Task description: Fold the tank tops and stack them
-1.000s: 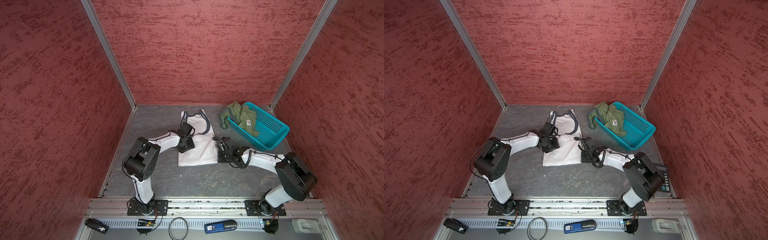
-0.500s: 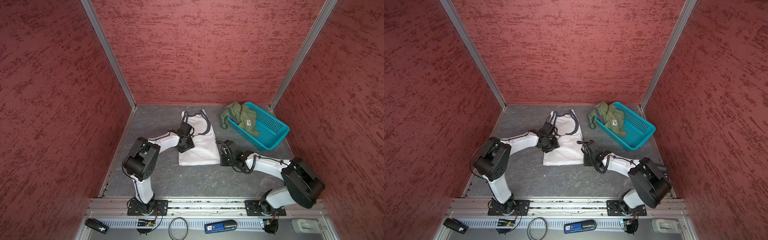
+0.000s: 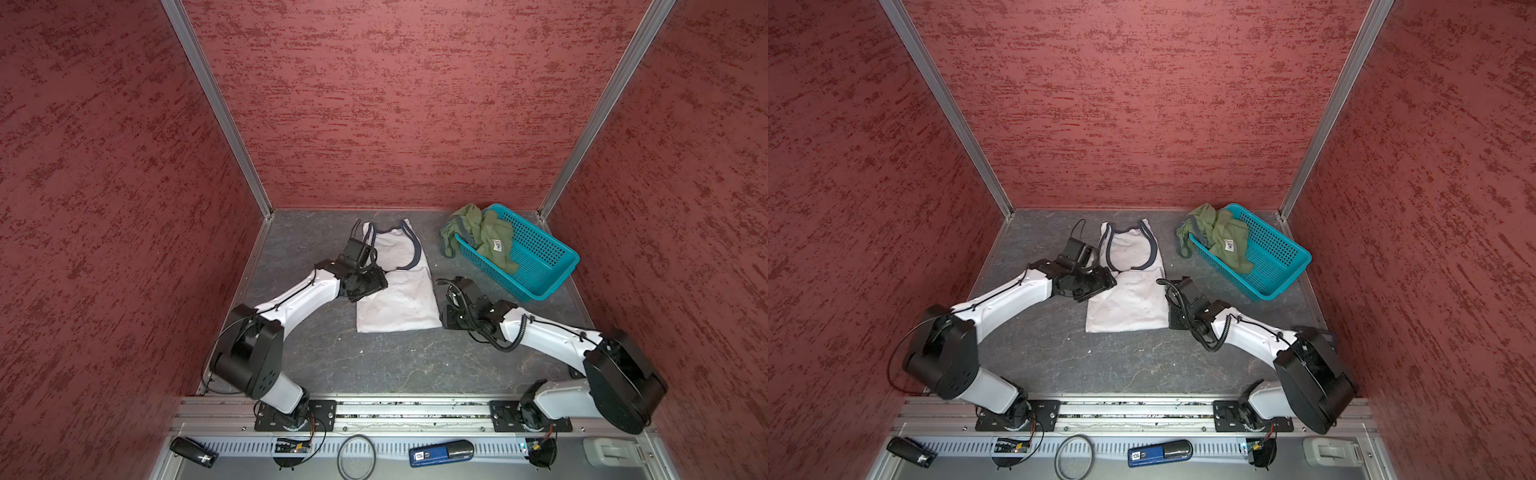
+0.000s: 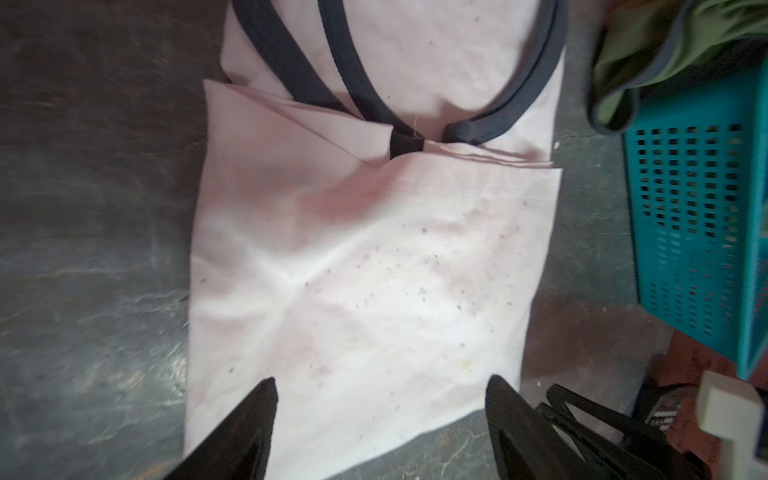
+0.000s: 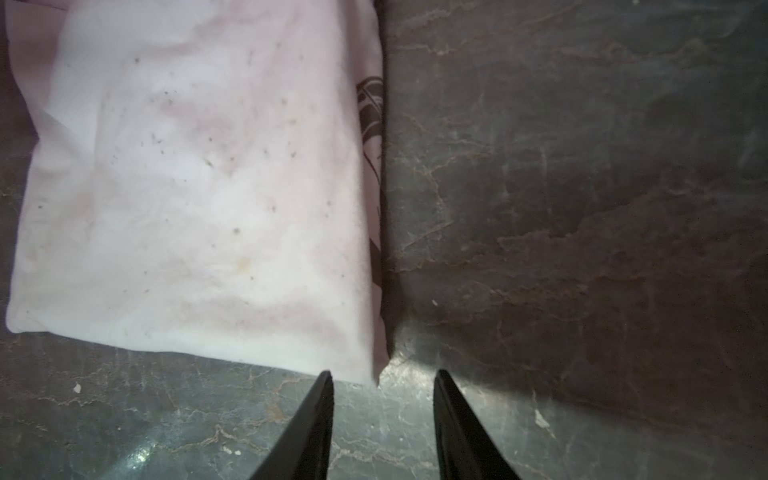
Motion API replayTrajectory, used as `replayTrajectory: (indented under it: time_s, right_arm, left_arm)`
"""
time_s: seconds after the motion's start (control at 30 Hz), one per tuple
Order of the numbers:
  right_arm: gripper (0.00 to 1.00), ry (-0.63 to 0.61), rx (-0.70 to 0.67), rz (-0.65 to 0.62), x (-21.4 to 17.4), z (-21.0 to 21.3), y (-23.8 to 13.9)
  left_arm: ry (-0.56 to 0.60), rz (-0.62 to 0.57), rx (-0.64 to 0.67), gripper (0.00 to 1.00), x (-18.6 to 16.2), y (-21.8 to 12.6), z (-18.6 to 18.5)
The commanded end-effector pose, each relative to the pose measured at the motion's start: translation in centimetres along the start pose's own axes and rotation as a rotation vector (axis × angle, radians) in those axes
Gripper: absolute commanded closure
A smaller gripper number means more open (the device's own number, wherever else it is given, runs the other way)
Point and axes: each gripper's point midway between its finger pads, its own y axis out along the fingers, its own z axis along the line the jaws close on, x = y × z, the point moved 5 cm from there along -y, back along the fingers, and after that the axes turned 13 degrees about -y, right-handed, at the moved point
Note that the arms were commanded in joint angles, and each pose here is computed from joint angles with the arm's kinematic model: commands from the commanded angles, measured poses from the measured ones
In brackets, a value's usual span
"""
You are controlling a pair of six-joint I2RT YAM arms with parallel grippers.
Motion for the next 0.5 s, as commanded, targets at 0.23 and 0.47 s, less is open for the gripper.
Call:
replayTrajectory:
  time_s: [0.23, 0.47]
  right_arm:
    - [0.55, 0.092, 0.087, 0.016, -0.5, 0.8, 1.6]
    - [0.55, 0.117, 0.07, 0.027, -1.1, 0.2, 3.1]
  left_arm:
    - [-0.195, 0.031, 0.115, 0.23, -4.2, -0.9, 10.7]
    - [-0.217, 0.102, 0.037, 0.34, -6.2, 1.4, 11.0]
